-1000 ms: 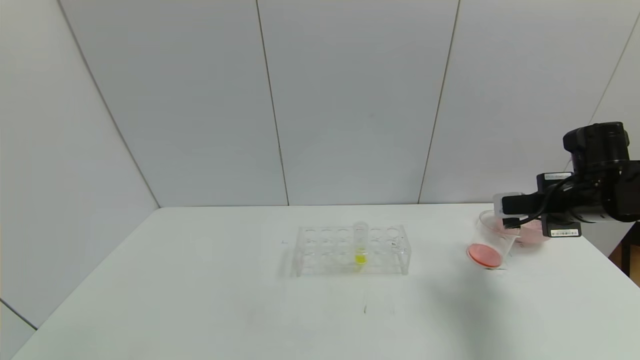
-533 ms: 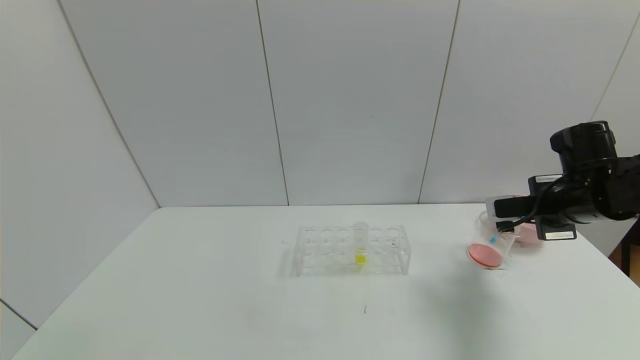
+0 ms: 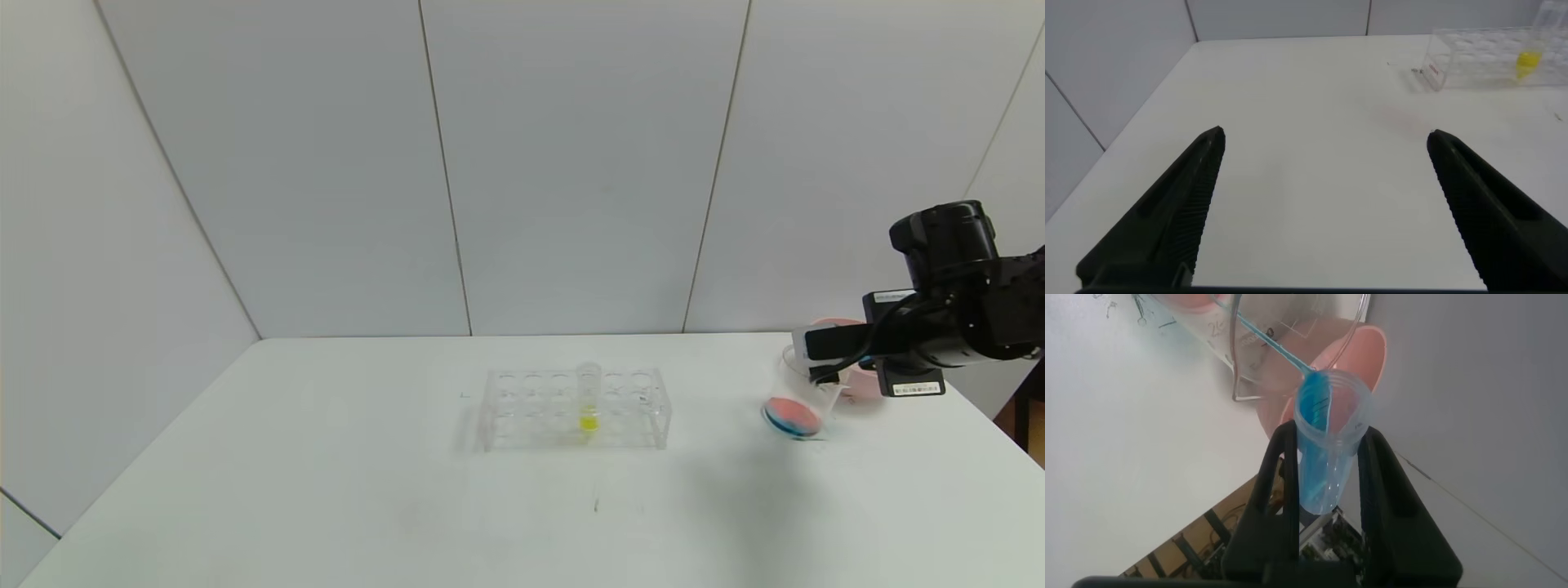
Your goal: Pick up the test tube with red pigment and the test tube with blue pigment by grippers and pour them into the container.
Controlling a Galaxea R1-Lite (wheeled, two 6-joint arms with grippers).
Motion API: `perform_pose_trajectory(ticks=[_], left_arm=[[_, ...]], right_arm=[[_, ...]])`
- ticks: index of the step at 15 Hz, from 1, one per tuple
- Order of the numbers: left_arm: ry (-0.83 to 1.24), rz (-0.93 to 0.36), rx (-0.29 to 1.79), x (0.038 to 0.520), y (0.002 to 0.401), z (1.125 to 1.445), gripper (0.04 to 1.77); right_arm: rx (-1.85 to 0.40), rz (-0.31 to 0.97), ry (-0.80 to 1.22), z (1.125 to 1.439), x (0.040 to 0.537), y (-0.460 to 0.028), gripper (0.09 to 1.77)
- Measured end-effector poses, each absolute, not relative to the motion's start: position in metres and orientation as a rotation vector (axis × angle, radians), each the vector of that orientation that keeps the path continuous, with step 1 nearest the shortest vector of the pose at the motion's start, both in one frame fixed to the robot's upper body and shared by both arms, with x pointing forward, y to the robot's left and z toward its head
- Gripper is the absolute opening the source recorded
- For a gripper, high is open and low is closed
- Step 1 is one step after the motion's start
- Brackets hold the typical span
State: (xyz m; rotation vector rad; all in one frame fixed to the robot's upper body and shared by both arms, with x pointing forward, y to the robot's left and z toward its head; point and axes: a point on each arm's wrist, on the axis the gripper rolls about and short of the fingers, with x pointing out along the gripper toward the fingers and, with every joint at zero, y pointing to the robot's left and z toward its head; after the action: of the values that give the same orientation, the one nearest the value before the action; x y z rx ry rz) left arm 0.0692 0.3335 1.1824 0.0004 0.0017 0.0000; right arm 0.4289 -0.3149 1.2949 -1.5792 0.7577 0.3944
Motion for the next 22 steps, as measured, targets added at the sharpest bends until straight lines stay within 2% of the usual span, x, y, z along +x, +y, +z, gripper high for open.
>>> perform_pose_trajectory(ticks=[22], left_arm=[[0.002, 0.000, 0.000, 0.069, 0.334, 1.182, 1.76]], right_arm=[[-1.580, 0.411, 0.819, 1.298, 0.426, -0.303, 0.49]])
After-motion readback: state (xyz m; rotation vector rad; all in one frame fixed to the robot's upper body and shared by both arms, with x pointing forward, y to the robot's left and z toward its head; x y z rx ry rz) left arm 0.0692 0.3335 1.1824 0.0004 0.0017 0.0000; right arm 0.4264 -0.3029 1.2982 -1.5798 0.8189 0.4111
